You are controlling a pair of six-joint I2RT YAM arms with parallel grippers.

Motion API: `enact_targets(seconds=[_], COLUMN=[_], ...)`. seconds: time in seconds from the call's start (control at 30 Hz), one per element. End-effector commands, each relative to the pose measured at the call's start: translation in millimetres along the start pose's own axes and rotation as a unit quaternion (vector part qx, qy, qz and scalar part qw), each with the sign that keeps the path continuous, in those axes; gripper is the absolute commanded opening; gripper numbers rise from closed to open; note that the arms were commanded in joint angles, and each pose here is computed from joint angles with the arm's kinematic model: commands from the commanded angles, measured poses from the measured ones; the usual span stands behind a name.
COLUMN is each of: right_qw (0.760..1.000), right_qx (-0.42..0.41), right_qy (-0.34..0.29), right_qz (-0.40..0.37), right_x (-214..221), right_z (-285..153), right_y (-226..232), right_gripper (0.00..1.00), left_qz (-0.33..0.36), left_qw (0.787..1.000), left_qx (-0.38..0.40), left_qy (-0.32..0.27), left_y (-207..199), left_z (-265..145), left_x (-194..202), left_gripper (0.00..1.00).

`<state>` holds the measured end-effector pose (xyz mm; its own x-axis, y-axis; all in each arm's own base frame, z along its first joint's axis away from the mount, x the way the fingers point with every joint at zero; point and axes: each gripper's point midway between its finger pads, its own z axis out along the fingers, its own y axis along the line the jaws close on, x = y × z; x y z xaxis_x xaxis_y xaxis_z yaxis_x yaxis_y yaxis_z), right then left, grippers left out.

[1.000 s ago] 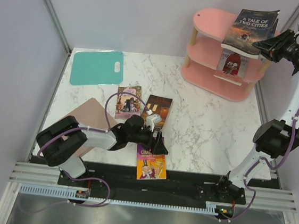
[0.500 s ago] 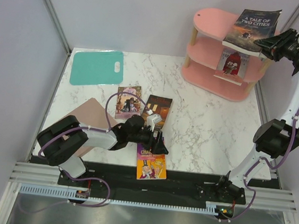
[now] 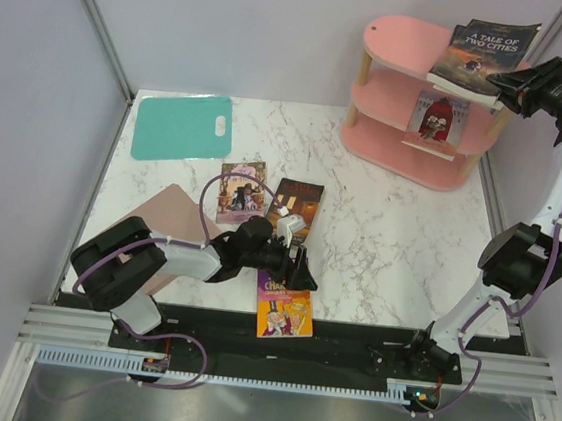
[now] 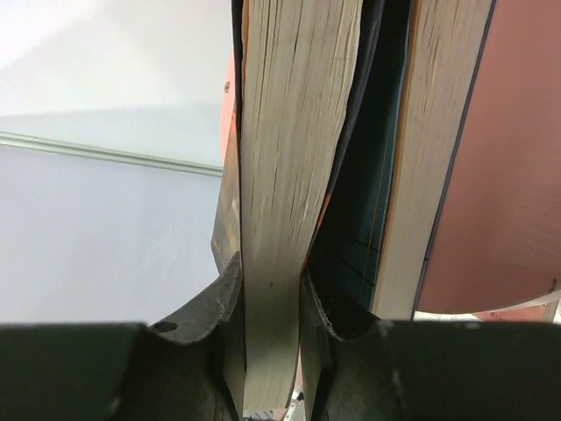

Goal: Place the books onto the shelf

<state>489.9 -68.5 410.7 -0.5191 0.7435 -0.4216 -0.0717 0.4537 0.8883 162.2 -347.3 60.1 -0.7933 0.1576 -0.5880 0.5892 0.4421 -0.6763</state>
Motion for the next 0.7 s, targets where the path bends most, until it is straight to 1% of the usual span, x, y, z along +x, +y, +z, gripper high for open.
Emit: enact_targets(seconds=[0.0,0.03,0.07,0.1,0.13,0.17,0.43,0.53,0.67], right_qw=[0.997,0.996,0.996,0.996,0.996,0.996,0.995,0.997,0.996], right_qx=[-0.031,-0.032,-0.031,-0.032,-0.032,-0.033,-0.032,-0.019,0.007], right_qy=[-0.033,-0.035,-0.038,-0.04,-0.04,-0.042,-0.054,-0.053,-0.066], right_qz=[-0.068,-0.07,-0.072,-0.074,-0.074,-0.075,-0.077,-0.059,-0.055], right_x=[-15,-15,-16,-17,-17,-18,-23,-21,-26], right_z=[-12,-12,-13,-14,-14,-15,-21,-22,-30], right_y=[30,31,32,34,35,37,43,33,21], right_gripper=[0.3,0.32,0.39,0.48,0.6,0.98,0.98,0.98,0.98], left_qz=[0.011,0.011,0.011,0.011,0.012,0.011,0.013,0.013,0.015], left_qw=[1.0,1.0,1.0,1.0,1.0,1.0,1.0,1.0,1.0], left_qx=[0.0,-0.001,0.001,0.0,0.001,0.001,0.002,0.001,0.001], left_qy=[-0.008,-0.008,-0.008,-0.007,-0.009,-0.008,-0.007,-0.008,-0.01], left_y=[-3,-2,-3,-3,-3,-3,-4,-4,-5], left_z=[5,5,5,6,5,6,6,5,5], left_x=[-7,-7,-7,-6,-8,-7,-6,-6,-7], left_gripper=[0.88,0.88,0.88,0.88,0.88,0.88,0.88,0.88,0.88])
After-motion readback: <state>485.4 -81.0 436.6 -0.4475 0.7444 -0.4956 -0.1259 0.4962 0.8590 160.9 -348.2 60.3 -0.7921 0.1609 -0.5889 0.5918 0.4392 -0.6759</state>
